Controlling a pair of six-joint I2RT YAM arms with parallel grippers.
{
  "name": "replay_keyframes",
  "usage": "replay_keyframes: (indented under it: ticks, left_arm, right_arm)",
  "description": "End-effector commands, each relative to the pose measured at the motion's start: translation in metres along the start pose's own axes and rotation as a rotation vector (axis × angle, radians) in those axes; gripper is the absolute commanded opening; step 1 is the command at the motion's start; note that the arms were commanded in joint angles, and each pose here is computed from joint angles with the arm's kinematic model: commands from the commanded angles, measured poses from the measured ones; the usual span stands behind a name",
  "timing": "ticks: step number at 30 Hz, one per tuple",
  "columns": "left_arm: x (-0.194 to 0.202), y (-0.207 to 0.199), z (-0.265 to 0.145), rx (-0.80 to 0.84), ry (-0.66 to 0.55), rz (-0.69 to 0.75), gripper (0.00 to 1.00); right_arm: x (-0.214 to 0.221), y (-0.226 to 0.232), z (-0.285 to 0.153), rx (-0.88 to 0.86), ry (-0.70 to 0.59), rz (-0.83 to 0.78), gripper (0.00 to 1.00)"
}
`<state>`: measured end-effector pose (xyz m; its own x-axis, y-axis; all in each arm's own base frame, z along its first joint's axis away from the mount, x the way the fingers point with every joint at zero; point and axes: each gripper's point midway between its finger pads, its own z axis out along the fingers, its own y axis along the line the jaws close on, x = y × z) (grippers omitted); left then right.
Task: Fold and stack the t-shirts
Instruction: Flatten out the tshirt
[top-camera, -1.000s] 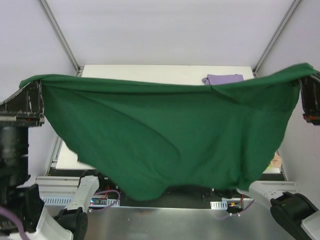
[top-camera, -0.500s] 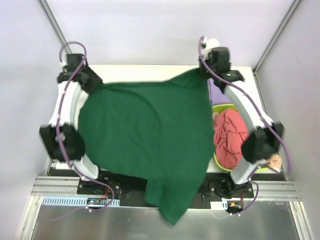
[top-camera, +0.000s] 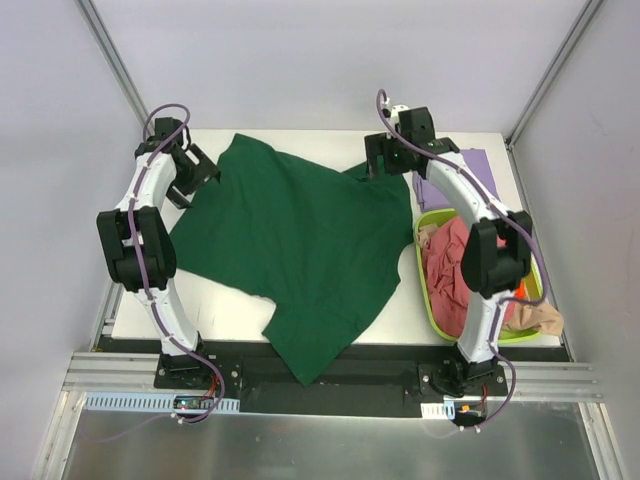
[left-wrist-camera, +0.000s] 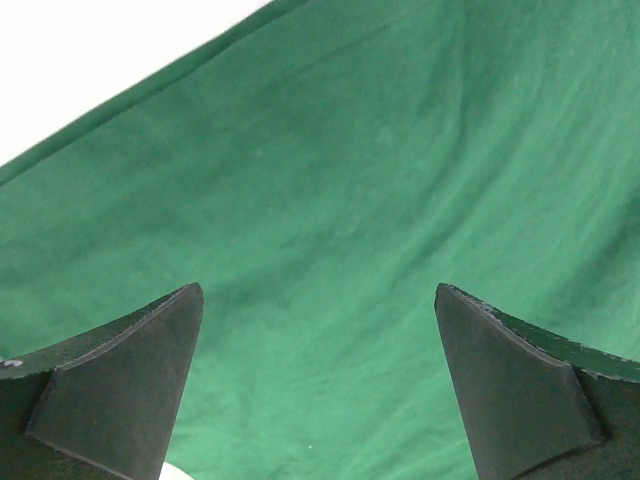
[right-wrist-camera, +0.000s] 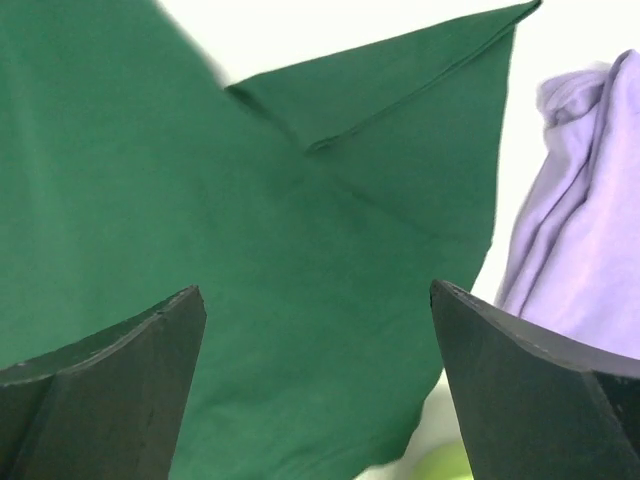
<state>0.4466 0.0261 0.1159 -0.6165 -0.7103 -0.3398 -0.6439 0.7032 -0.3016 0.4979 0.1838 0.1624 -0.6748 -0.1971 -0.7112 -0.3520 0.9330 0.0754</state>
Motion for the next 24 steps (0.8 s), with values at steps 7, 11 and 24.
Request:
replay_keyframes:
  ticks: [7, 11, 24]
  left_arm:
    - [0.006, 0.004, 0.019, 0.012, 0.053, 0.053, 0.99]
    - [0.013, 0.013, 0.037, -0.029, 0.085, 0.034, 0.99]
    - [0.083, 0.111, 0.052, -0.212, 0.268, -0.132, 0.99]
  right_arm:
    - [0.101, 0.120, -0.071, -0.172, 0.084, -0.049, 0.96]
    - [0.155, 0.143, -0.072, -0.180, 0.183, 0.024, 0.96]
    - [0.228, 0.078, -0.048, 0.080, 0.412, 0.146, 0.96]
